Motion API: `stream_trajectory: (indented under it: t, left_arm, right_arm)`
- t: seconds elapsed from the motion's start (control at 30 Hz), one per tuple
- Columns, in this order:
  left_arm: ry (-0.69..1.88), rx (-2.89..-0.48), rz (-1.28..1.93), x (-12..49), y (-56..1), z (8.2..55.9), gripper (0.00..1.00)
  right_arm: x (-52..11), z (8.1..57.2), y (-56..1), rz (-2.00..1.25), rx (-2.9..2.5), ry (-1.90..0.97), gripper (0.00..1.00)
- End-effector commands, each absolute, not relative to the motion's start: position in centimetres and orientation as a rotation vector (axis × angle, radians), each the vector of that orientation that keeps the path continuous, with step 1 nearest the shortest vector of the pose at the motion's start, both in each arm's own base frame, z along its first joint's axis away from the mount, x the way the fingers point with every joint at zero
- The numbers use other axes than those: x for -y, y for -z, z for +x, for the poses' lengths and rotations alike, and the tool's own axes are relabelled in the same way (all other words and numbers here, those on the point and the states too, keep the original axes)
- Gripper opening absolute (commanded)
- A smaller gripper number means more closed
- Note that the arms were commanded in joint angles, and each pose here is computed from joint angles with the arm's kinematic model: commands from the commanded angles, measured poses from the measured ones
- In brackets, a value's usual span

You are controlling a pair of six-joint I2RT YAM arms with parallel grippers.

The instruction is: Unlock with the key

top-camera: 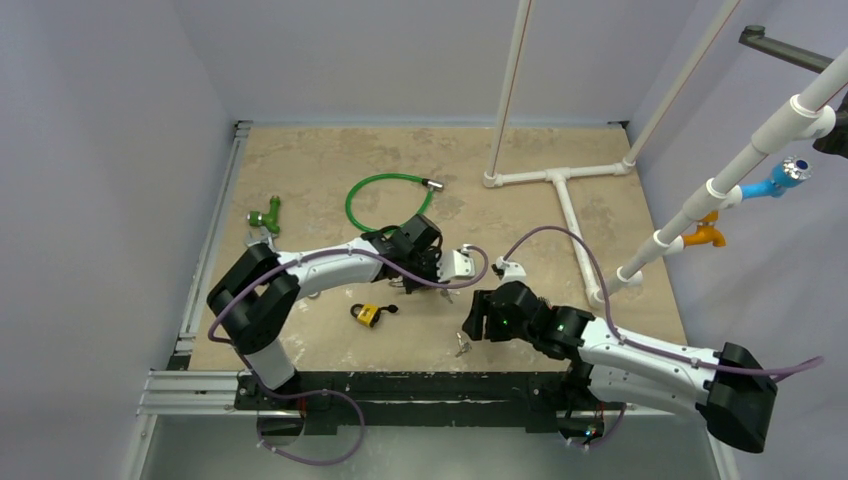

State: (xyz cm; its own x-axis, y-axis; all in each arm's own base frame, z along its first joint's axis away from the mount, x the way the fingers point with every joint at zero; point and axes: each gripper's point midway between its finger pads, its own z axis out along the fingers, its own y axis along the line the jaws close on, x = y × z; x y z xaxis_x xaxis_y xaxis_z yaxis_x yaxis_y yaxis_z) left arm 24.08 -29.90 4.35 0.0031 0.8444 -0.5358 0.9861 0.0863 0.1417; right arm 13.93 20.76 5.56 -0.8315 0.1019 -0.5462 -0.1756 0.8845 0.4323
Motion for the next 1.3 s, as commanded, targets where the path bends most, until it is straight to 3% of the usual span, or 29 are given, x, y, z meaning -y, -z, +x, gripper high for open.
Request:
stream_trajectory:
  t: [0.0, 0.13, 0.27, 0.5, 0.73, 1.0, 1.27]
  left_arm:
    - [0.447, -1.841, 1.663, 33.1, -7.0, 26.0, 0.23]
    - [0.448, -1.853, 1.644, 32.5, -7.8, 25.5, 0.48]
    - [0.460, -1.866, 1.608, 31.7, -10.1, 24.9, 0.59]
    - [0.540, -1.892, 1.541, 30.2, -14.7, 23.5, 0.61]
    - [0.600, -1.848, 1.553, 29.8, -18.1, 22.1, 0.61]
    - [0.598, -1.795, 1.565, 28.8, -18.9, 21.3, 0.61]
    - [0.624, -1.772, 1.564, 28.7, -19.6, 20.8, 0.60]
  right_arm:
    - [-22.4, 14.3, -5.7, -0.105, -2.430, -0.722, 0.56]
    - [-23.1, 14.2, -4.7, -0.184, -2.444, -0.722, 0.52]
    - [-24.0, 13.8, -3.8, -0.241, -2.486, -0.734, 0.49]
    - [-24.1, 14.2, -3.4, -0.208, -2.511, -0.658, 0.47]
    - [-19.8, 15.7, -4.6, 0.215, -2.524, -0.435, 0.59]
    - [-15.2, 16.0, -4.9, 0.522, -2.470, -0.307, 0.59]
    - [-12.8, 18.4, -6.2, 0.583, -2.379, -0.188, 0.58]
